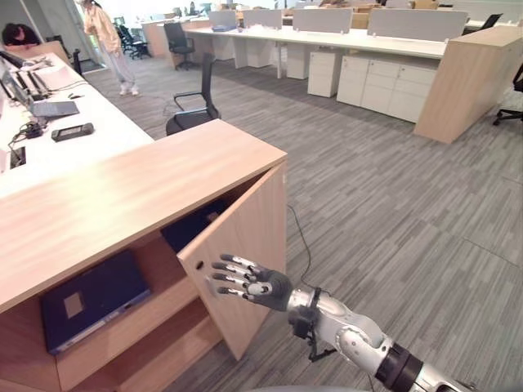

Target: Put the empty folder in the office cabinet

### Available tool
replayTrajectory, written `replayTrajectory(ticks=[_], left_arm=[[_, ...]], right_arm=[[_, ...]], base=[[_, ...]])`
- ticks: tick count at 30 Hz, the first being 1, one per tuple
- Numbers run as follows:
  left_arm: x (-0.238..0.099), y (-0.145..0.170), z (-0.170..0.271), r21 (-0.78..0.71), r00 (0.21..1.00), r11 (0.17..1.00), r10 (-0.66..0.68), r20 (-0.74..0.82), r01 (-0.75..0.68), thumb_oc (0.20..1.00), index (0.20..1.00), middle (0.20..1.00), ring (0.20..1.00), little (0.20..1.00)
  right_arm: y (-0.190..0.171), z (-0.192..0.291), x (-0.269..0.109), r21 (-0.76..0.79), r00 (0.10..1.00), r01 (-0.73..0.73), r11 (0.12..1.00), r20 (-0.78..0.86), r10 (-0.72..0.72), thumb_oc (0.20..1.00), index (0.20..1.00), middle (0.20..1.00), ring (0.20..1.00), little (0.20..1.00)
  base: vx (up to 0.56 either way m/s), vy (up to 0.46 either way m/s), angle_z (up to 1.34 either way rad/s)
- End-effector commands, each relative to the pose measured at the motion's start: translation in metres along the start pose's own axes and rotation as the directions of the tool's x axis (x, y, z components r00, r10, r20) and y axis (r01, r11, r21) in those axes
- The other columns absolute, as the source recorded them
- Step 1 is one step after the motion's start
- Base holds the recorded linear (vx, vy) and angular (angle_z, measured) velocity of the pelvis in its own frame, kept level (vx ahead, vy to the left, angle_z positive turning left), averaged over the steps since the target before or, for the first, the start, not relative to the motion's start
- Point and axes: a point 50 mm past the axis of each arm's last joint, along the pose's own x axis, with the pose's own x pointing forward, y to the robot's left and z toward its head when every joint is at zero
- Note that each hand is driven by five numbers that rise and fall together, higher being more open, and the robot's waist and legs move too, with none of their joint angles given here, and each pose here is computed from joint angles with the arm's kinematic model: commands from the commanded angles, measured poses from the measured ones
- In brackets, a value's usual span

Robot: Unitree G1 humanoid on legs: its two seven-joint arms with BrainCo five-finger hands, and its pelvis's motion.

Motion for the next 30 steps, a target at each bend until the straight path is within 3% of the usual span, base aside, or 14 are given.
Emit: replayTrajectory(ticks=[1,6,8,12,13,15,16,19,21,22,30], left_arm=[[-0.001,0.019,0.011,-0.005,0.999,0.999,0.052,-0.001,-0.052,1.0,1.0,1.0,1.0,1.0],[-0.001,0.018,0.014,-0.007,0.999,0.999,0.037,0.011,-0.037,1.0,1.0,1.0,1.0,1.0],[0.0,0.015,0.018,0.0,1.0,1.0,0.008,0.02,-0.008,1.0,1.0,1.0,1.0,1.0],[0.0,0.015,0.018,0.007,1.0,1.0,-0.005,0.02,0.005,1.0,1.0,1.0,1.0,1.0],[0.0,0.012,0.016,0.007,1.0,1.0,-0.023,0.017,0.023,1.0,1.0,1.0,1.0,1.0],[0.0,0.01,0.016,0.008,0.999,1.0,-0.027,0.022,0.027,1.0,1.0,1.0,1.0,1.0],[0.001,0.005,0.023,0.01,0.998,0.999,-0.038,0.052,0.038,1.0,1.0,1.0,1.0,1.0],[0.001,-0.002,0.04,0.009,0.993,0.999,-0.037,0.109,0.036,1.0,1.0,1.0,1.0,1.0],[0.001,-0.009,0.053,0.018,0.988,0.999,-0.041,0.148,0.039,1.0,1.0,1.0,1.0,1.0],[0.001,-0.013,0.059,0.02,0.986,0.999,-0.045,0.161,0.042,1.0,1.0,1.0,1.0,1.0],[0.002,-0.028,0.062,0.053,0.985,0.997,-0.072,0.159,0.064,1.0,1.0,1.0,1.0,1.0]], right_arm=[[0.018,0.024,0.019,0.003,0.986,-0.11,0.994,0.124,0.109,1.0,1.0,1.0,1.0,1.0],[0.007,0.005,0.008,0.034,0.997,-0.053,0.998,0.064,0.051,1.0,1.0,1.0,1.0,1.0],[-0.024,-0.021,-0.018,-0.046,0.991,0.109,0.993,-0.079,-0.112,1.0,1.0,1.0,1.0,1.0],[-0.041,-0.032,-0.034,-0.141,0.965,0.196,0.97,-0.149,-0.217,1.0,1.0,1.0,1.0,1.0],[-0.074,-0.064,-0.069,-0.292,0.847,0.361,0.886,-0.295,-0.443,1.0,1.0,1.0,1.0,1.0],[-0.081,-0.074,-0.078,-0.316,0.803,0.403,0.859,-0.329,-0.498,1.0,1.0,1.0,1.0,1.0],[-0.096,-0.087,-0.094,-0.404,0.7,0.462,0.789,-0.379,-0.605,1.0,1.0,1.0,1.0,1.0],[-0.112,-0.099,-0.114,-0.548,0.536,0.469,0.692,-0.446,-0.717,1.0,1.0,1.0,1.0,1.0],[-0.119,-0.107,-0.127,-0.587,0.428,0.496,0.64,-0.476,-0.768,1.0,1.0,1.0,1.0,1.0],[-0.124,-0.114,-0.14,-0.611,0.328,0.518,0.598,-0.504,-0.799,1.0,1.0,1.0,1.0,1.0],[-0.12,-0.134,-0.182,-0.602,0.108,0.628,0.493,-0.56,-0.821,1.0,1.0,1.0,1.0,1.0]], base=[[-0.01,-0.03,-0.11],[-0.01,-0.041,-0.03],[-0.02,-0.077,0.04],[-0.02,-0.055,0.04],[-0.01,-0.074,0.1],[-0.04,-0.081,0.2],[-0.08,-0.099,0.26],[-0.14,-0.098,0.34],[-0.17,-0.086,0.68],[-0.06,-0.068,0.84],[-0.02,0.076,0.75]])
